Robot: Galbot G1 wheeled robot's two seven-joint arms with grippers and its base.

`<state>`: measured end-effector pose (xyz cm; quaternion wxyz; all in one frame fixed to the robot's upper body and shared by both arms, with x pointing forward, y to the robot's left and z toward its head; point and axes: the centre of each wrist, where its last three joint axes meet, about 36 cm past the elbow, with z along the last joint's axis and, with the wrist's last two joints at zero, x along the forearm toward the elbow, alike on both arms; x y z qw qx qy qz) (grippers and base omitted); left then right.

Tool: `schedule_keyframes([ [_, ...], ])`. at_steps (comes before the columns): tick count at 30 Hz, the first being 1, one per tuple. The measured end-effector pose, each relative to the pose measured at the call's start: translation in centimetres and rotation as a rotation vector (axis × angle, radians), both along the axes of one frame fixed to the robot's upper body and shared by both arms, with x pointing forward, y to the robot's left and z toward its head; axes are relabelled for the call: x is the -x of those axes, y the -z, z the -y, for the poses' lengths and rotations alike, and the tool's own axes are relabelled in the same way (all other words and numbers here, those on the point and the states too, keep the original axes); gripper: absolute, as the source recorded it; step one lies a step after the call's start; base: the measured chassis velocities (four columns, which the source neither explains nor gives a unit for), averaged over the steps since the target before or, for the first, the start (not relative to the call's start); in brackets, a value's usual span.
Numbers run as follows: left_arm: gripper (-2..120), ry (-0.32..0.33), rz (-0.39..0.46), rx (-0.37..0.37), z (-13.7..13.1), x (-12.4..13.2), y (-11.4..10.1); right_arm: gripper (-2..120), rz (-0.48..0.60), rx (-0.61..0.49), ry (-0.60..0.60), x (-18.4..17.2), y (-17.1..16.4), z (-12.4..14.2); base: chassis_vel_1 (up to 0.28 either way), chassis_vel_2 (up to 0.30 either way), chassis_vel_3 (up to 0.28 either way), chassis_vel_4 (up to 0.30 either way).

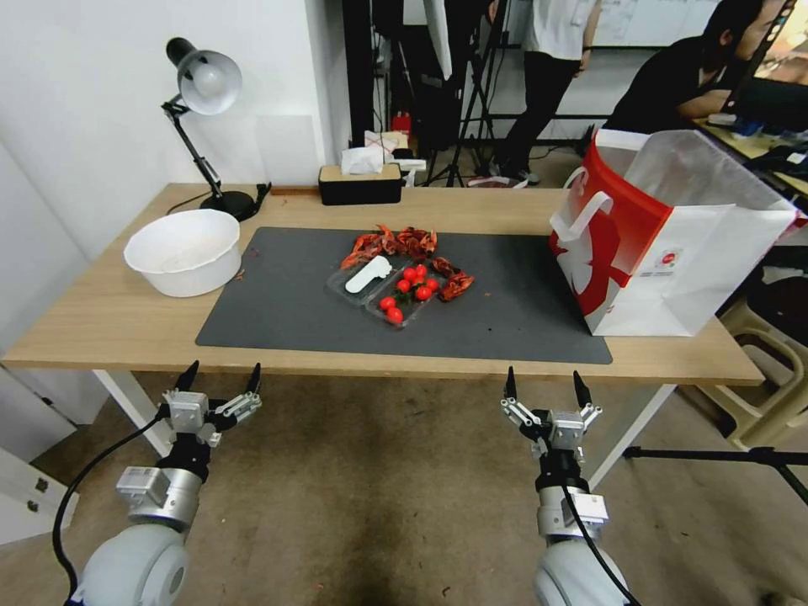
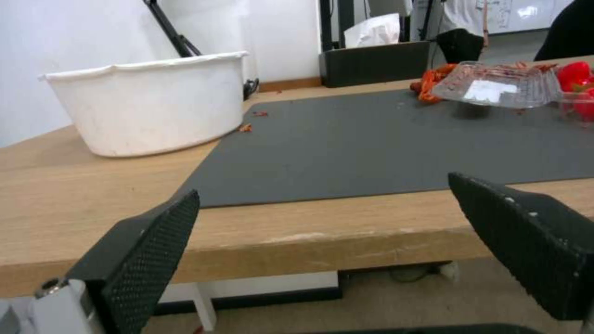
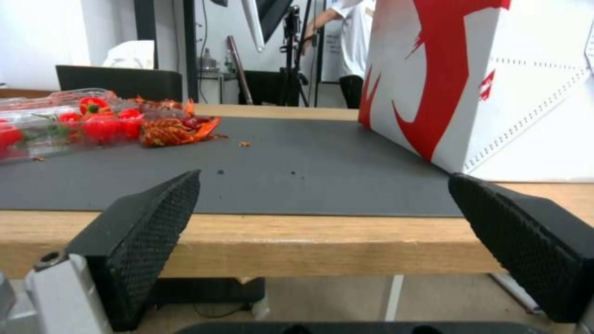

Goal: Pick up the trash from the table and place it into the takeout bag.

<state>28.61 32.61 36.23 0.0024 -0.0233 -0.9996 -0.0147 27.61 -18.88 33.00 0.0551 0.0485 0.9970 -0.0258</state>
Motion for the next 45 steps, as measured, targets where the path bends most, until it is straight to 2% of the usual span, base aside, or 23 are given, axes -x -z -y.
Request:
schedule_keyframes([
  [45,100,0.002,0.001,0.000,0.03,-0.09,0.02,100,-0.001,0.001,0.002,0.02,0.02,-0.02,0.000,0.000,0.000,0.000],
])
